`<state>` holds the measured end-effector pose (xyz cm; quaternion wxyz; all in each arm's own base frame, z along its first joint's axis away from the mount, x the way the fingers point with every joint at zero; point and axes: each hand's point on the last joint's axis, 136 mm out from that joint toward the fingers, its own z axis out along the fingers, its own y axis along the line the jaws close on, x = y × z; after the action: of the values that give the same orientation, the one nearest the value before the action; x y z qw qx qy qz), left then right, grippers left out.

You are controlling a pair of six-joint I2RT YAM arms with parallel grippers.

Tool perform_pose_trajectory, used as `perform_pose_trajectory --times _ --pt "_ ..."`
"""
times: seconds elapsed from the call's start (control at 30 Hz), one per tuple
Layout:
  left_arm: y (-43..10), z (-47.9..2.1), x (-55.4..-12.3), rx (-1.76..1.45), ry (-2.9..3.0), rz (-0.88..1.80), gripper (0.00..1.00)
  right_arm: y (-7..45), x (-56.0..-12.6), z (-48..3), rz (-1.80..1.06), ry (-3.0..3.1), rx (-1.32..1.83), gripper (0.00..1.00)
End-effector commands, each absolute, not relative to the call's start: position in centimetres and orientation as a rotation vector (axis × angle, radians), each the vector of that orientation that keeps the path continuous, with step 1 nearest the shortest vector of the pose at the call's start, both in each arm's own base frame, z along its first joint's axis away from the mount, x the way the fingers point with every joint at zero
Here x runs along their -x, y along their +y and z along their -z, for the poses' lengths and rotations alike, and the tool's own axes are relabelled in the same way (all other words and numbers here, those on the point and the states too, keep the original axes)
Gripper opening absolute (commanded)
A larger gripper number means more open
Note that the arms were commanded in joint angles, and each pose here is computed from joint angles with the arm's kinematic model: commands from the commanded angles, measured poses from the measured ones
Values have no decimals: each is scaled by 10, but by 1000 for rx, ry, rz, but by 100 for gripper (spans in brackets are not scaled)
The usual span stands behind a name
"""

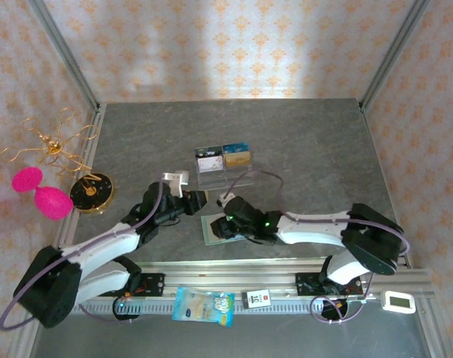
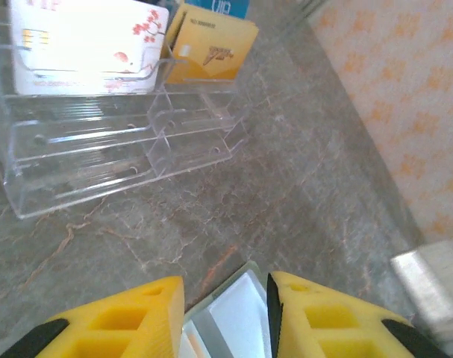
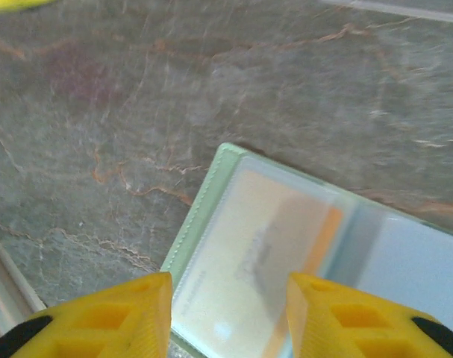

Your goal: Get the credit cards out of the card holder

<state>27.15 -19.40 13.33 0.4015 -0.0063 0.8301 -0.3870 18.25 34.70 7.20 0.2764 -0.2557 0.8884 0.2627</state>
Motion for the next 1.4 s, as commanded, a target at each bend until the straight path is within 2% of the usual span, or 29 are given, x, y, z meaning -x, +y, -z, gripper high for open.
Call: perform_pose_trajectory --times 0.0,0.4,0.43,0.6,0.67,0.7,0.9,0.93,1.37 --pt "-180 -157 -278 151 1994 975 36 347 -193 -65 -513 2364 721 42" --pt "-172 -146 -264 102 2044 917 36 350 -189 -22 -178 2417 836 40" --pt "-172 -145 -263 100 2051 914 36 347 -190 -18 -143 2424 839 37" --pt "-176 -140 -258 73 2070 930 36 342 -194 -17 -130 2423 772 7" --pt "-177 -134 -256 73 2087 930 34 346 -197 -27 -194 2402 712 0" --pt "-179 -130 -255 70 2099 929 32 349 -199 -33 -239 2390 681 0" --pt "-189 -100 -245 26 2224 857 2 357 -202 -63 -541 2355 509 0" --pt "-190 -94 -242 23 2246 846 0 356 -203 -66 -572 2354 482 0" --pt "-225 -60 -220 -120 2387 879 0 350 -202 -79 -689 2335 381 2"
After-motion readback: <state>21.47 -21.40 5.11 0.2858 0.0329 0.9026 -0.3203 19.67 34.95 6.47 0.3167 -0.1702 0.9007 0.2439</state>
